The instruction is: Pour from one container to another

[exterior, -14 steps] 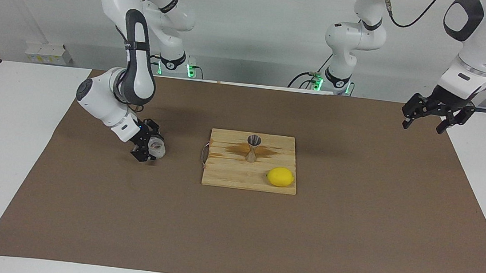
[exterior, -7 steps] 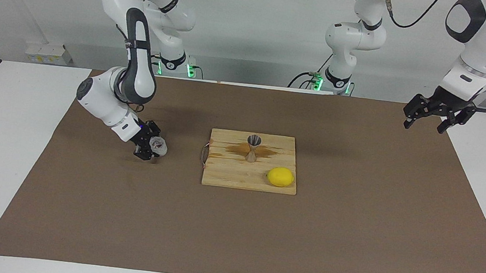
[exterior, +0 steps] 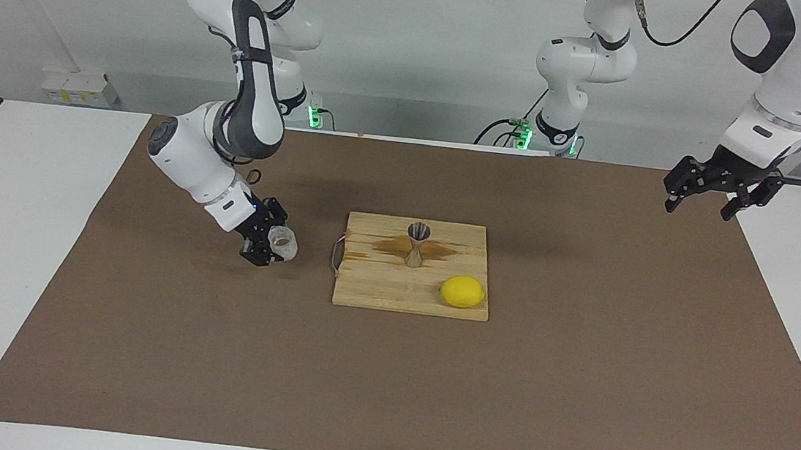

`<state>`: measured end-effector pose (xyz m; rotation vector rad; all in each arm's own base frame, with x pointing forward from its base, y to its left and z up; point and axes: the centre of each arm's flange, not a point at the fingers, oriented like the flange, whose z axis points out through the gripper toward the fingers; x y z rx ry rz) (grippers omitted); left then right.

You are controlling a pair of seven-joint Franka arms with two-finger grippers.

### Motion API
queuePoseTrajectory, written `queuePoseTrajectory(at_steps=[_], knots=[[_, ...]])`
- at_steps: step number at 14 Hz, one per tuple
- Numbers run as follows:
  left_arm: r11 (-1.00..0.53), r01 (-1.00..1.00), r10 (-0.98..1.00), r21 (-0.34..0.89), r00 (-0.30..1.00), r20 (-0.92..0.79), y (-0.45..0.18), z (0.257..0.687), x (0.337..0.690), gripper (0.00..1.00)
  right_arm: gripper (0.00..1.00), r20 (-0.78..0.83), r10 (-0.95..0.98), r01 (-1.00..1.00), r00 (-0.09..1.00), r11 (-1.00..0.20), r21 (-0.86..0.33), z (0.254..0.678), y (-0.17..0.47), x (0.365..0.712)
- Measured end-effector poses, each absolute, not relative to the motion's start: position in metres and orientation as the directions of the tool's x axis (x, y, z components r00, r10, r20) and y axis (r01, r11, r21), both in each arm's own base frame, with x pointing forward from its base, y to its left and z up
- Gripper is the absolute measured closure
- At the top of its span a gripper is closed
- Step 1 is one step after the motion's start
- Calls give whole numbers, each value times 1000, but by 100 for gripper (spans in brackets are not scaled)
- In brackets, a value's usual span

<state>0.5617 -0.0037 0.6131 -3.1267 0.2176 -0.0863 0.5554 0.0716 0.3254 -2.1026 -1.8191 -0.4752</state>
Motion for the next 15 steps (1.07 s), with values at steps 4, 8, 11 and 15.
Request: queuePoseTrajectory(at_steps=[4, 8, 11, 15], knots=[[-990, -142, -142, -8, 989, 40, -6, 616, 557, 0, 45, 456, 874, 982, 168, -187, -3, 352, 130, 560], [-989, -144, -145, -9, 989, 43, -7, 618, 556, 0, 45, 450, 874, 978, 184, -209, 5, 374, 183, 560], [-989, -146, -146, -10, 988, 49, -7, 621, 554, 0, 45, 375, 906, 972, 198, -230, 43, 402, 223, 560], [-989, -146, -147, -10, 988, 50, -8, 622, 554, 0, 45, 297, 931, 965, 213, -249, 86, 419, 274, 549]])
